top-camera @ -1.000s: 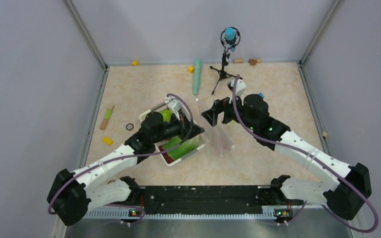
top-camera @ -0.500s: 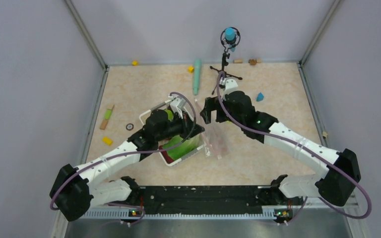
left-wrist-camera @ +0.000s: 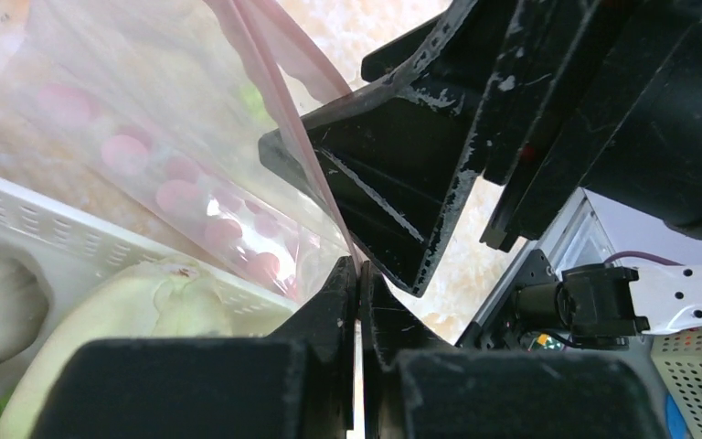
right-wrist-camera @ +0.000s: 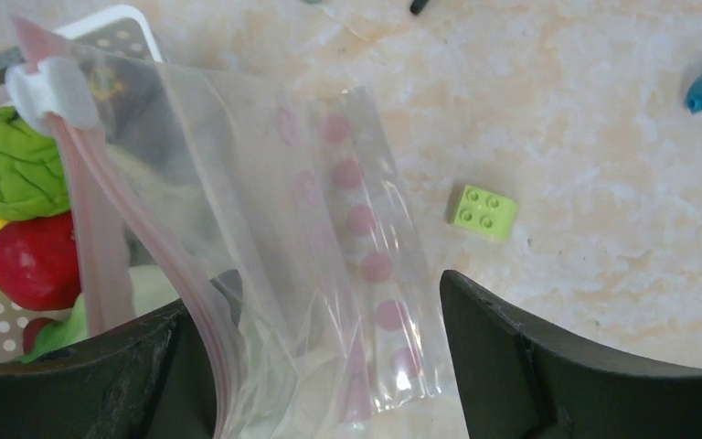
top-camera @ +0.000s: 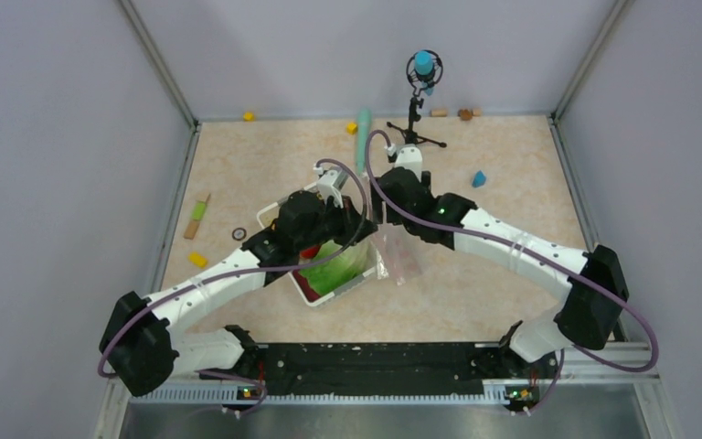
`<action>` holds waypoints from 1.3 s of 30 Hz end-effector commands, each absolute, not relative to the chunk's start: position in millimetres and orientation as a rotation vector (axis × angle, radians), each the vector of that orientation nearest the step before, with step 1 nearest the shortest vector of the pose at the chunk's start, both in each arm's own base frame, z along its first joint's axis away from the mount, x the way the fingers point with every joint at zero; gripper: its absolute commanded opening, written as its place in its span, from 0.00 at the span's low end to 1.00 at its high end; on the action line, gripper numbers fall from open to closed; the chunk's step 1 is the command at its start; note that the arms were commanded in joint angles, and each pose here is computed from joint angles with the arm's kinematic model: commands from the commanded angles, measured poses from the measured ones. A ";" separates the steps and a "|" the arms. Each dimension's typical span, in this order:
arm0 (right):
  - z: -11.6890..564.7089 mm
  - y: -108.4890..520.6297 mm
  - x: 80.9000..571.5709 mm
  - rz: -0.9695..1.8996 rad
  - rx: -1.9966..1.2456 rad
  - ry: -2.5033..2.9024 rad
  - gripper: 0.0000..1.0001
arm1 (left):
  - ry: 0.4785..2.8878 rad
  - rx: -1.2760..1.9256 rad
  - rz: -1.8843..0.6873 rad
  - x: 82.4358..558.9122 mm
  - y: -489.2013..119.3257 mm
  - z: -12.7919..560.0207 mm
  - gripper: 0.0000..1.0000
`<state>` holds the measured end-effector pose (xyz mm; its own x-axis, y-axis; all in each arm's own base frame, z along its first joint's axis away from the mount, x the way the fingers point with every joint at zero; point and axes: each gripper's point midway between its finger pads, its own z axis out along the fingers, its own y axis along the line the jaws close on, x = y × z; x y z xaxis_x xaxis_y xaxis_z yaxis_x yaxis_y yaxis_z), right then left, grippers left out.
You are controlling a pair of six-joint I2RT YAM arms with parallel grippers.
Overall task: Place the food in the zip-top bag and seal the zipper
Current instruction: Open the zipper of the food storage bag at the center of the board.
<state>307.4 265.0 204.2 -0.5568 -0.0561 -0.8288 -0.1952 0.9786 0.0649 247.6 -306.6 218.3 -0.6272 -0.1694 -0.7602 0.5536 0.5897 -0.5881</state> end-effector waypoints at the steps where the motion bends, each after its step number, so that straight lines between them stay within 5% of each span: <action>1: 202.5 257.9 301.6 0.127 -0.135 2.181 0.71 | 1.884 0.279 -1.112 256.8 -312.0 252.0 0.00; 5: 201.9 256.0 299.3 0.147 -0.125 2.168 0.30 | 1.890 0.258 -1.112 256.4 -309.7 251.1 0.00; 9: 201.8 251.7 297.9 0.140 -0.143 2.161 0.10 | 1.916 0.215 -1.074 258.7 -302.9 246.1 0.00; 21: 202.9 185.1 300.4 -0.009 -0.315 2.196 0.05 | 1.970 -0.018 -0.667 289.9 -241.5 236.0 0.00; 31: 230.6 110.4 309.7 -0.274 -0.199 2.125 0.09 | 2.003 -0.043 -0.461 304.9 -220.6 236.6 0.00; 39: 238.3 107.5 311.5 -0.245 -0.198 2.103 0.15 | 2.021 -0.003 -0.392 300.9 -209.8 232.9 0.00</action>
<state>310.8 155.1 226.7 -0.5191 -0.2171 -0.8267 -0.1718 0.9740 -0.1478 290.6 -254.8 237.8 -0.5092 -0.2304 -0.8292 0.2896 0.8614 -0.4172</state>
